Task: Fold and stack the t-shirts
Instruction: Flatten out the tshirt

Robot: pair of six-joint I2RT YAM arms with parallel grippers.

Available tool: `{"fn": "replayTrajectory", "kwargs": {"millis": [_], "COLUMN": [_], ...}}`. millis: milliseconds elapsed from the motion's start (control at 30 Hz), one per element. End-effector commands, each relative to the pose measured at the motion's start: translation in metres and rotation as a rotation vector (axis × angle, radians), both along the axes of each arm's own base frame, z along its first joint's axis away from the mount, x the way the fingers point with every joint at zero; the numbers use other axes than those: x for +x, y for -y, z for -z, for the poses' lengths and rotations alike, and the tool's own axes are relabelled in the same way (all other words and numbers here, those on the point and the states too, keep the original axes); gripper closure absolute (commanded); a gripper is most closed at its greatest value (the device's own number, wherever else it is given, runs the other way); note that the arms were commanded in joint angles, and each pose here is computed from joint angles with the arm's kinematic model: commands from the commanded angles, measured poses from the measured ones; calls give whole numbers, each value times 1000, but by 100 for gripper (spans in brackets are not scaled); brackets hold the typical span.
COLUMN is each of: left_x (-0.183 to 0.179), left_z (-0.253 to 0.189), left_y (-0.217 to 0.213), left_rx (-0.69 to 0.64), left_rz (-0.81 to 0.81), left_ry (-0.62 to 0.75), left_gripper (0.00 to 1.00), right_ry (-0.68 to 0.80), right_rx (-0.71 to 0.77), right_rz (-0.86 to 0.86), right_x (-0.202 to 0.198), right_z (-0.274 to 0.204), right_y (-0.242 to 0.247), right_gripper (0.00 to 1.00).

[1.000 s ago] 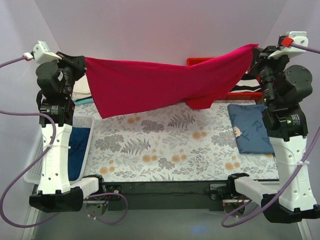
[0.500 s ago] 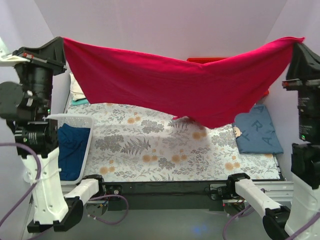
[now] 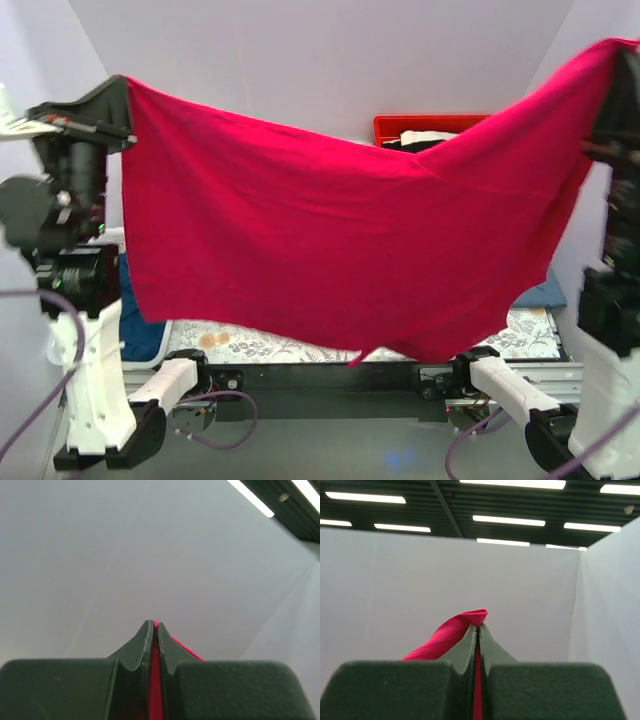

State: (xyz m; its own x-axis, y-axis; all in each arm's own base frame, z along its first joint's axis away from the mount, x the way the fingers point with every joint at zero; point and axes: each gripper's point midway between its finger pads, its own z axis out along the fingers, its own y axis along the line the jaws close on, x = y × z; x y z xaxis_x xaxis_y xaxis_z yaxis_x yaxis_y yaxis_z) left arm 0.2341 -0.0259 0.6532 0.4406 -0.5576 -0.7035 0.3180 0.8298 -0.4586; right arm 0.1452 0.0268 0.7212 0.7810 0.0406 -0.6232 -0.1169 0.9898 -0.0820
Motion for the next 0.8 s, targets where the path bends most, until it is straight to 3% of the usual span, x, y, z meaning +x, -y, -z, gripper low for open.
{"fn": "replayTrajectory", "kwargs": {"millis": [0, 33, 167, 333, 400, 433, 533, 567, 633, 667, 700, 767], "left_x": [97, 122, 178, 251, 273, 294, 333, 350, 377, 388, 400, 429], "left_z": [87, 132, 224, 332, 348, 384, 408, 444, 438, 448, 485, 475], "left_y": [-1, -2, -14, -28, -30, -31, -34, -35, -34, -34, -35, -34], "left_rx": [-25, -44, -106, -180, -222, -232, -264, -271, -288, -293, -293, -292], "left_rz": [6, 6, -56, -128, -133, -147, -152, -158, -141, -135, -144, -117], "left_ry": [-246, -339, -500, -643, -635, -691, -701, -759, -717, -727, -787, -759], "left_gripper": [100, 100, 100, 100, 100, 100, 100, 100, 100, 100, 100, 100], "right_ry": [-186, -268, -456, -559, -621, -630, -681, -727, -695, -732, -696, -740], "right_rx": [4, -3, -9, -9, -18, -16, -10, -5, 17, 16, 21, 37], "right_rz": [66, 73, 91, 103, 104, 105, 94, 88, 67, 70, 63, 57], "right_x": [115, 147, 242, 328, 372, 386, 439, 462, 480, 497, 504, 523], "right_z": [54, 87, 177, 244, 276, 284, 317, 347, 335, 360, 343, 370], "right_y": [-10, -15, -31, -44, -50, -51, -58, -61, -63, -63, -65, -65], "right_gripper": [99, 99, 99, 99, 99, 99, 99, 99, 99, 99, 99, 99]}}
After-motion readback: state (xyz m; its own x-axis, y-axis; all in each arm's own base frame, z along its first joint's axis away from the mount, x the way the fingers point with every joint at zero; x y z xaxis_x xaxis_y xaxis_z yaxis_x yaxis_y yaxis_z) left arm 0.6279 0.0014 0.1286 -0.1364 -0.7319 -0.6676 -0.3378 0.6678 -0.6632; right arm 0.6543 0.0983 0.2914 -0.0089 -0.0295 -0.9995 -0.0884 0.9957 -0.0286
